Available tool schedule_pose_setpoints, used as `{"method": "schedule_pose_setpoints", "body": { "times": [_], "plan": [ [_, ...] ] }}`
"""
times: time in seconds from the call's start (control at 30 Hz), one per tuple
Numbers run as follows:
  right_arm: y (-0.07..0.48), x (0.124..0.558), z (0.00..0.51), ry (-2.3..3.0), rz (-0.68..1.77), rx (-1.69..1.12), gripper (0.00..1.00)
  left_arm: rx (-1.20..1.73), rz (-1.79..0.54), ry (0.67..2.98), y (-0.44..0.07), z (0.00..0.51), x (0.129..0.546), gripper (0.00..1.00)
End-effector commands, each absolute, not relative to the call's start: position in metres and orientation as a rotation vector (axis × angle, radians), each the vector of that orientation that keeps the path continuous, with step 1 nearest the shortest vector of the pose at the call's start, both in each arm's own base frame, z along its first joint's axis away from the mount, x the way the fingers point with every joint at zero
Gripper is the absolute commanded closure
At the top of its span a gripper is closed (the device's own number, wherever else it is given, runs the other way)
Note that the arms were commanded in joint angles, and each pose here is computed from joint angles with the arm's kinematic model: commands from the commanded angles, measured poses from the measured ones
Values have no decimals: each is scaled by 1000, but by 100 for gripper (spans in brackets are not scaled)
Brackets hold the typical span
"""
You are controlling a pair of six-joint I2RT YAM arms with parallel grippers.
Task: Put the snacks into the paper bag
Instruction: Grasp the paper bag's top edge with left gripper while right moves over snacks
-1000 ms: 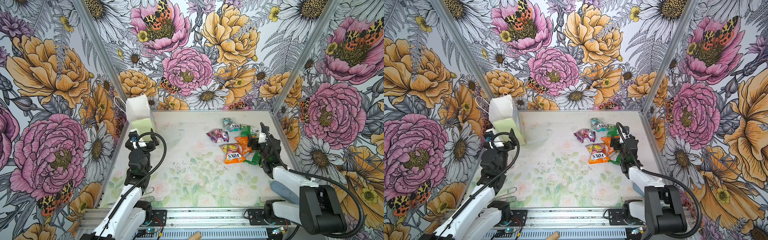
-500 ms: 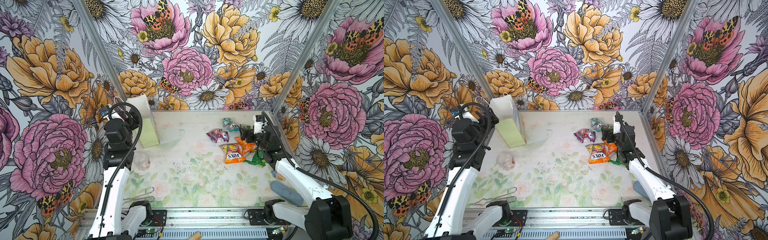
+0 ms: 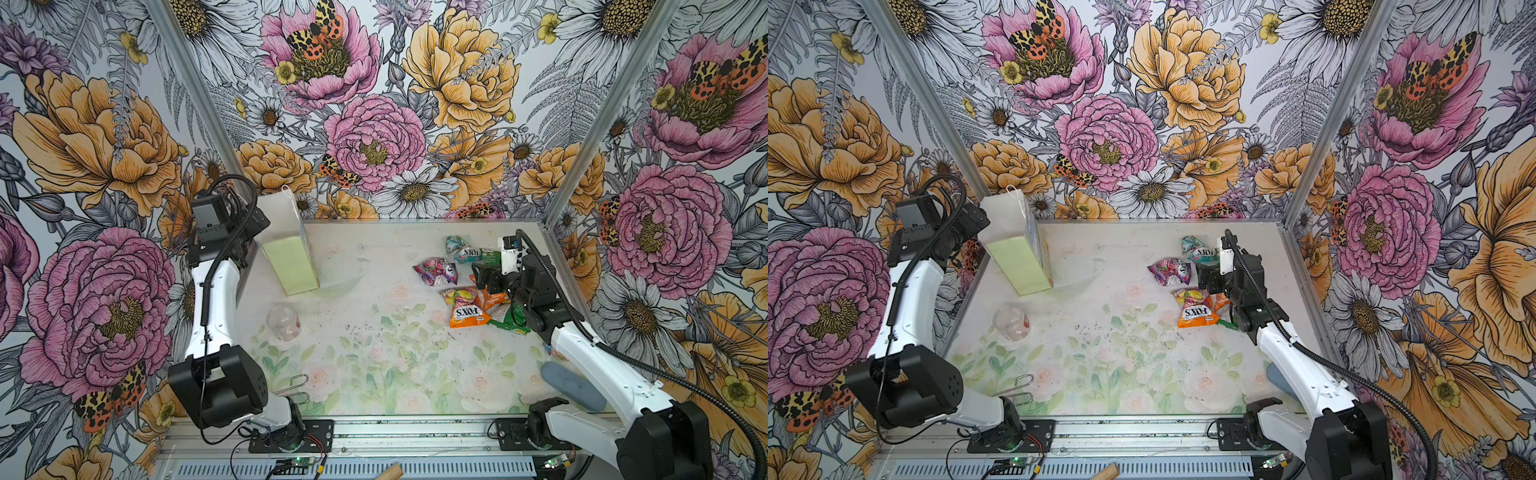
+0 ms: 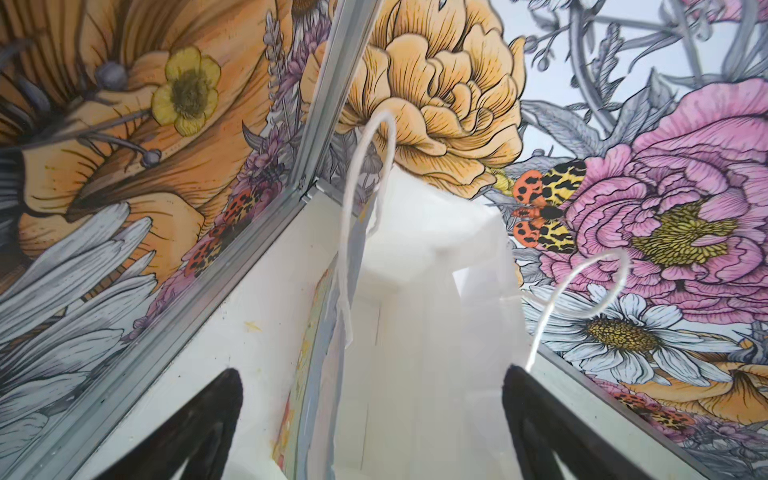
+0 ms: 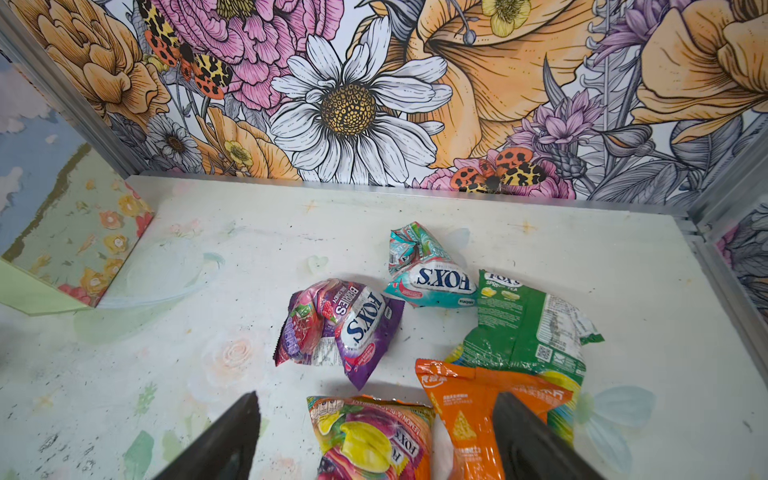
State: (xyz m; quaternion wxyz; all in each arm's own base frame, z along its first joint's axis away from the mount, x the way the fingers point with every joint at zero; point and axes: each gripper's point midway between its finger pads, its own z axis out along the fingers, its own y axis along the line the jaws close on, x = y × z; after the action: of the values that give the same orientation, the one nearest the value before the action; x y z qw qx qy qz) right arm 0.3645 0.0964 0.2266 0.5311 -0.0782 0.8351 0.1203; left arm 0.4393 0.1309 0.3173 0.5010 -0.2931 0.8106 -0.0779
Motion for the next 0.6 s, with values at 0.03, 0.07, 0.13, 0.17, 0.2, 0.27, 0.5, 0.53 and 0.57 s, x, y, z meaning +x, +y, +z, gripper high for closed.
{"method": "schedule_pose_setpoints", "body": {
  "times": [0.03,0.07,0.13,0.17,0.2,0.27,0.5,0.53,0.57],
  "plan": [
    [96,361,244,1963,268,-195,10,-672,-270,2001,128,314,447,1],
    [96,361,245,1960,268,-193,10,-668,-279,2010,129,311,450,1],
    [96,360,245,1959,268,-192,10,-660,-296,2032,129,304,456,1],
    [96,360,245,1958,267,-194,10,-653,-303,2043,129,301,459,1],
    [96,360,246,1957,267,-192,10,-649,-310,2050,129,300,461,1],
    [96,360,245,1959,270,-188,11,-654,-318,2064,130,293,465,1],
    [99,357,248,1954,285,-190,11,-657,-345,2094,129,284,473,10],
    [99,357,249,1953,286,-190,11,-656,-346,2094,129,284,473,11],
    [99,357,249,1951,287,-190,11,-654,-345,2095,128,284,474,14]
  ]
}}
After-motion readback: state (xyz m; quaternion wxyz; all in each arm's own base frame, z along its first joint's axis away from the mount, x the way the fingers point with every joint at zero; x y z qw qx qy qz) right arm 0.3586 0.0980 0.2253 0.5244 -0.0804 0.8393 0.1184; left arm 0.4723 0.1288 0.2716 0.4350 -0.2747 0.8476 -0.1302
